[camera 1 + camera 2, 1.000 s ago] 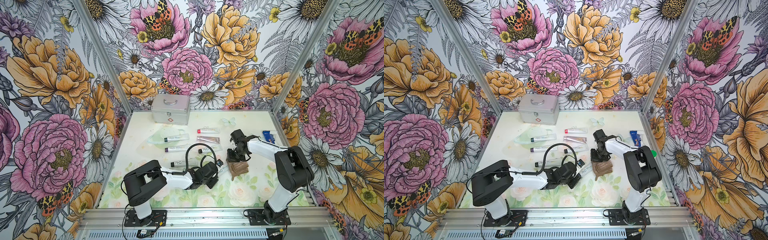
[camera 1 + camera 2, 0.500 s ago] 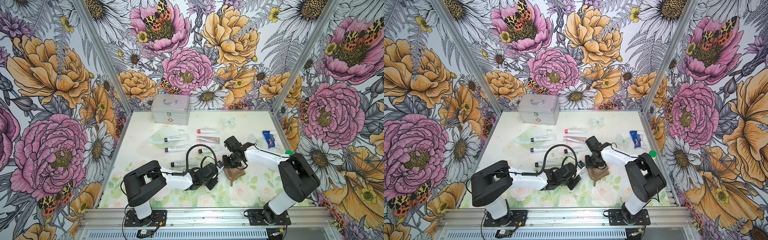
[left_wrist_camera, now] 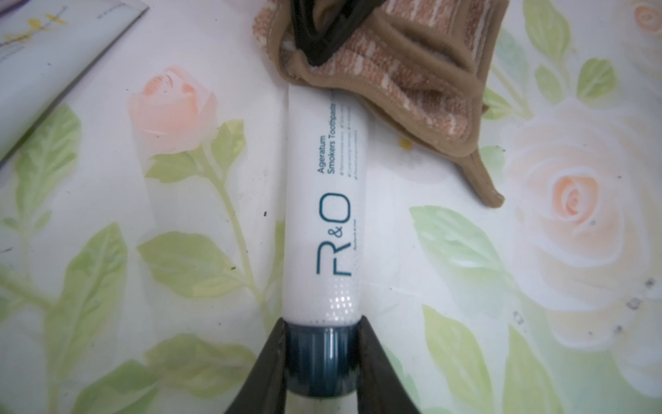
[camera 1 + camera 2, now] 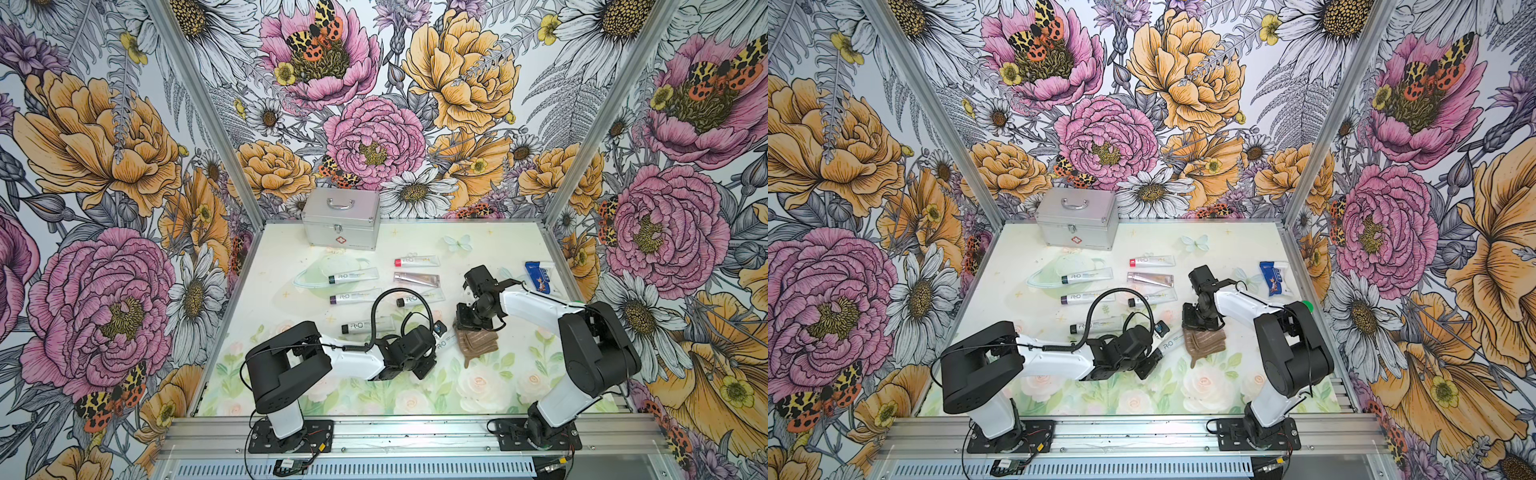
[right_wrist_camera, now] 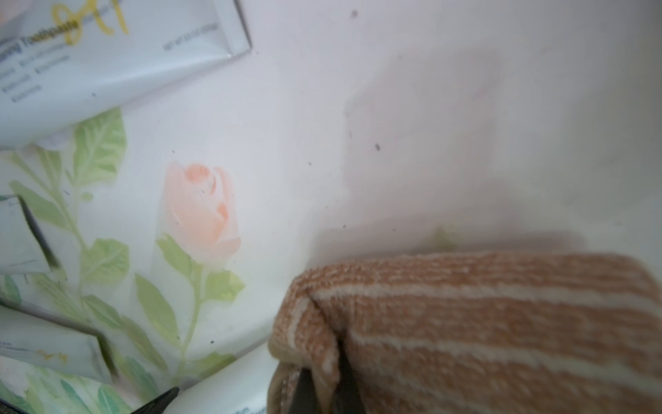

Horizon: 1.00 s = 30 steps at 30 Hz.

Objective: Wipe the surface of the toothpaste tube
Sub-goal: Wipe the dirt from the toothpaste tube.

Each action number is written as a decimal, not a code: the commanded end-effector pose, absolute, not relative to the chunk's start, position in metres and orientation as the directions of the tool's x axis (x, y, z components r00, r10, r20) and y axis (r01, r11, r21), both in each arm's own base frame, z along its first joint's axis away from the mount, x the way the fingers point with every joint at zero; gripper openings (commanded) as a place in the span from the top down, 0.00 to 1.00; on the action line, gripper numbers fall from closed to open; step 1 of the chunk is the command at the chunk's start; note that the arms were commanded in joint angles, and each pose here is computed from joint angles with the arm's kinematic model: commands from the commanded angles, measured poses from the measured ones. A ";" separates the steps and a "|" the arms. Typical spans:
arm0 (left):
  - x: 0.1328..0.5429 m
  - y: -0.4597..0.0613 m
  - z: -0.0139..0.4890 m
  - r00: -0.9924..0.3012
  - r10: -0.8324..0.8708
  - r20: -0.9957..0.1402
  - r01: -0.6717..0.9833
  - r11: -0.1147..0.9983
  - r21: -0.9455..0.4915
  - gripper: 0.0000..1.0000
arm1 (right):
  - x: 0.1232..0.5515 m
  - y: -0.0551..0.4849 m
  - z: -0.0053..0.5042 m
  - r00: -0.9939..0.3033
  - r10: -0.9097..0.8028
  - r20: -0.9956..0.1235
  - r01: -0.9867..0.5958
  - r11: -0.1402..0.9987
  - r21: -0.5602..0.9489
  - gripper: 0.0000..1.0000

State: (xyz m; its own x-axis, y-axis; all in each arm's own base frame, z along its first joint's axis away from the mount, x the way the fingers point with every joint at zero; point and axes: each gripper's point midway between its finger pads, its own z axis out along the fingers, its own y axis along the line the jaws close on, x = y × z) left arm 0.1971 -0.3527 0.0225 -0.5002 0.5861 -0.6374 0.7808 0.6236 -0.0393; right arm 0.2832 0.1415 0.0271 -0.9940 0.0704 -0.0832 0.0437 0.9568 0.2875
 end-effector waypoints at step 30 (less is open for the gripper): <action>0.212 -0.342 0.028 -0.510 0.566 -0.648 0.756 0.654 -0.024 0.75 | 0.235 0.148 0.009 -0.999 -0.020 0.041 -0.012 0.982 0.189 1.00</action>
